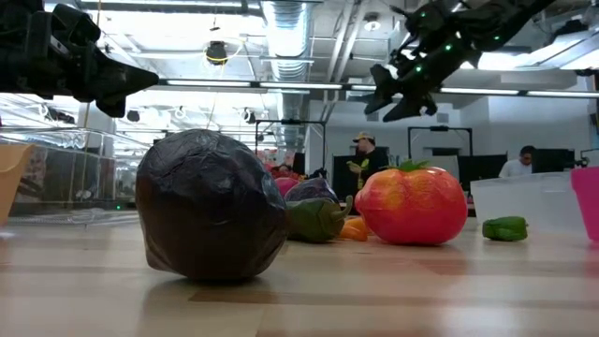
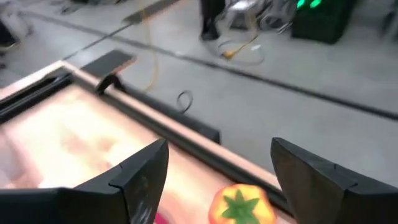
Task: Sort produce into baskets
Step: Put the orange tomato into the right transparent bin
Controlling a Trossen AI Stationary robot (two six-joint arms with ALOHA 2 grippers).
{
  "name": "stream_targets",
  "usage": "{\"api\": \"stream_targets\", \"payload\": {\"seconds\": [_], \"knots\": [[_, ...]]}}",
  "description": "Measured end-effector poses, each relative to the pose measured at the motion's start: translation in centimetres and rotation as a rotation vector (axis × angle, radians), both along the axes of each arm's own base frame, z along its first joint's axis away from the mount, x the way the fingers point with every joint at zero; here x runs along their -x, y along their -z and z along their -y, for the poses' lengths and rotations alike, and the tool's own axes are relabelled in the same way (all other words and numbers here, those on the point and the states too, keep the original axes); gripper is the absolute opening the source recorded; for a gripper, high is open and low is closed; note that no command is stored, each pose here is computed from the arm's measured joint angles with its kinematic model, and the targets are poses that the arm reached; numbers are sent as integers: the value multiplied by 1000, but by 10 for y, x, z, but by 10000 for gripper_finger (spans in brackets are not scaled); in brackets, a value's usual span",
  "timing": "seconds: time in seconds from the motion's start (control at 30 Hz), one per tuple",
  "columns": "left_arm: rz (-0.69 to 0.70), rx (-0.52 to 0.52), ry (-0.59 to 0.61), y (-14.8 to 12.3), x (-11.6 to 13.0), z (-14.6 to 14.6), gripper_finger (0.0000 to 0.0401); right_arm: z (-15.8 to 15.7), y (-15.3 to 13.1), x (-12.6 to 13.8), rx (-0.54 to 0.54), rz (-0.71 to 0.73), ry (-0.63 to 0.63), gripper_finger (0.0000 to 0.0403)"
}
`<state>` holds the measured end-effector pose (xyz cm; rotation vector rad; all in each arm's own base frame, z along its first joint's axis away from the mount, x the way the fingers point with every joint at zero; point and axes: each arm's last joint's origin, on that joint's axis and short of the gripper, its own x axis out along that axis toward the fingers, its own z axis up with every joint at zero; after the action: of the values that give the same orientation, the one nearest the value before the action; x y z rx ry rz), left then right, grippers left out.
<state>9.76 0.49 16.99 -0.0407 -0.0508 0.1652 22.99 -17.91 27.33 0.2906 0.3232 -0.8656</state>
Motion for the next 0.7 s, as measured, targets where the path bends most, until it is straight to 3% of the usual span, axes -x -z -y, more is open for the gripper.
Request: {"api": "stream_targets", "payload": {"seconds": [0.27, 0.7], "knots": [[-1, -6, 0, 0, 0, 0, 0, 26, 9, -12, -87, -161, -99, 393], [0, -2, 0, 0, 0, 0, 0, 53, 34, -42, -249, -428, -175, 398]]}}
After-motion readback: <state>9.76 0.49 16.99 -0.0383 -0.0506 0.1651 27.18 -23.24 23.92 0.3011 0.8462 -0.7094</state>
